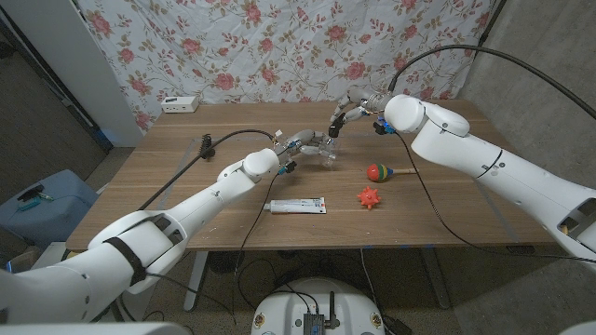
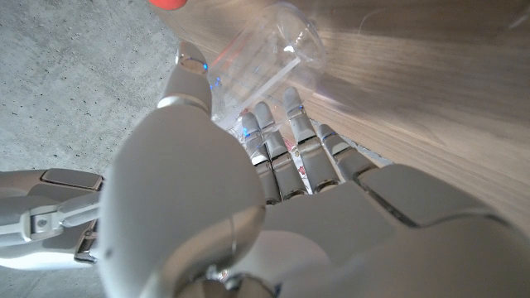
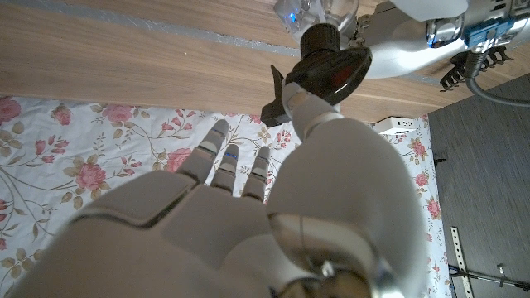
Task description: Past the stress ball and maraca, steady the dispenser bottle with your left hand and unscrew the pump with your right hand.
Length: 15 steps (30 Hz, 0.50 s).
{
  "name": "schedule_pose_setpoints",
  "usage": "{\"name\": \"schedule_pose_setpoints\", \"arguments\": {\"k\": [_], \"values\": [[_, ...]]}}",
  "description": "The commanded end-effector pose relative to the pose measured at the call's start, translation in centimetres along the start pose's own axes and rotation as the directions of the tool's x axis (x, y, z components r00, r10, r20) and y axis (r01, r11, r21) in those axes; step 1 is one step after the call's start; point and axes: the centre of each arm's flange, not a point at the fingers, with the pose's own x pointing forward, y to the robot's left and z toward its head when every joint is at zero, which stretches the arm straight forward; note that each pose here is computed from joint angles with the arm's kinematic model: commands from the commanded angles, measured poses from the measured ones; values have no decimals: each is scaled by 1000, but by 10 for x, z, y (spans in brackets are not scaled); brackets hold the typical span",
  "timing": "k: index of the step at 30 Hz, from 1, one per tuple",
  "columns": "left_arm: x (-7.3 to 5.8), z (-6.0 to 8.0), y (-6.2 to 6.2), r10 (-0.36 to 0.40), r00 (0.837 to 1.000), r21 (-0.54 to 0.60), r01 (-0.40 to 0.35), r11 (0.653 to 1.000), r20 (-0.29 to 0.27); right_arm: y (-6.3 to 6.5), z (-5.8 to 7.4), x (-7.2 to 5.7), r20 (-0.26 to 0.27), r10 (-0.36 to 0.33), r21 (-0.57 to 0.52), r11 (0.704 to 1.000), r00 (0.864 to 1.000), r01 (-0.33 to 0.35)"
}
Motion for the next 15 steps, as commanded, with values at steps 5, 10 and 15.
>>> {"name": "schedule_pose_setpoints", "arguments": {"k": [5,10,15], "values": [[1,2,-1,14,1000,5,-14,1000,11,-4,3,-4,4,25,-13,1000,1000,-25],[0,2,0,21,1000,8,-21,1000,14,-7,4,-9,8,15,-15,1000,1000,-15],[0,3,0,19,1000,8,-19,1000,16,-11,5,-13,11,-2,-15,1000,1000,2]]}}
